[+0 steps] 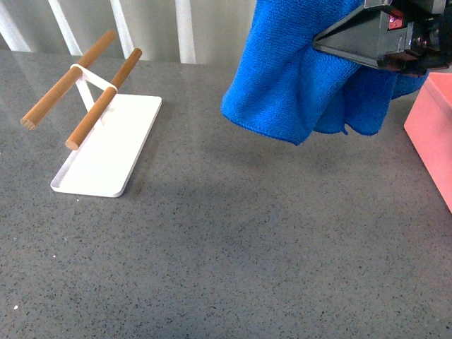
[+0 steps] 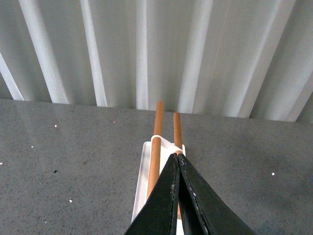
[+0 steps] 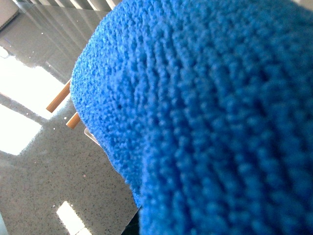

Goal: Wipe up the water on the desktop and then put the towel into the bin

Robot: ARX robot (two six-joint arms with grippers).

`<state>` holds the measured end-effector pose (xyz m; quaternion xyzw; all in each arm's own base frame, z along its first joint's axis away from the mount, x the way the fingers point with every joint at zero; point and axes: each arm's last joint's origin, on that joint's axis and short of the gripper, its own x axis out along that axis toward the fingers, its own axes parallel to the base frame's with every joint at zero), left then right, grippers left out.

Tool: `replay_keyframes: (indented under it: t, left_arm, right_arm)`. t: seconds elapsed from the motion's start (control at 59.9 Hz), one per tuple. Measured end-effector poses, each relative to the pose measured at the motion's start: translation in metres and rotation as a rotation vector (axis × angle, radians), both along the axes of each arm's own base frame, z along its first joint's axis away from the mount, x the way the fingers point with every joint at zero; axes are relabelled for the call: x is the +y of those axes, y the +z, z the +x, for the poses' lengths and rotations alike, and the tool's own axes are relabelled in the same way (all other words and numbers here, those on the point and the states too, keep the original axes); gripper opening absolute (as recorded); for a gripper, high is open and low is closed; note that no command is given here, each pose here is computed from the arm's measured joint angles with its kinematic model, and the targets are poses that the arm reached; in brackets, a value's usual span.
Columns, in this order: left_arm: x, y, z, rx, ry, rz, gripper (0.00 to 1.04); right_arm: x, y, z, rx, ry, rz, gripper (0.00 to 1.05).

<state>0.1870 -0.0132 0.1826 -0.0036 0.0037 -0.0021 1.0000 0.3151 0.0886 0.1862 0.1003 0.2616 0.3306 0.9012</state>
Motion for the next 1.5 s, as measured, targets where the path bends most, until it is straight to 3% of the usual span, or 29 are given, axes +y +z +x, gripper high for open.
replay_keyframes:
  t: [0.568, 1.502]
  left_arm:
    - [0.013, -0.019, -0.038, 0.003, 0.003, 0.000, 0.04]
    - [0.013, -0.008, -0.072, -0.034, 0.002, 0.000, 0.04]
  right_arm:
    - [0.000, -0.001, 0.000, -0.002, -0.001, -0.012, 0.04]
    - [0.003, 0.004, 0.002, -0.008, 0.002, -0.015, 0.04]
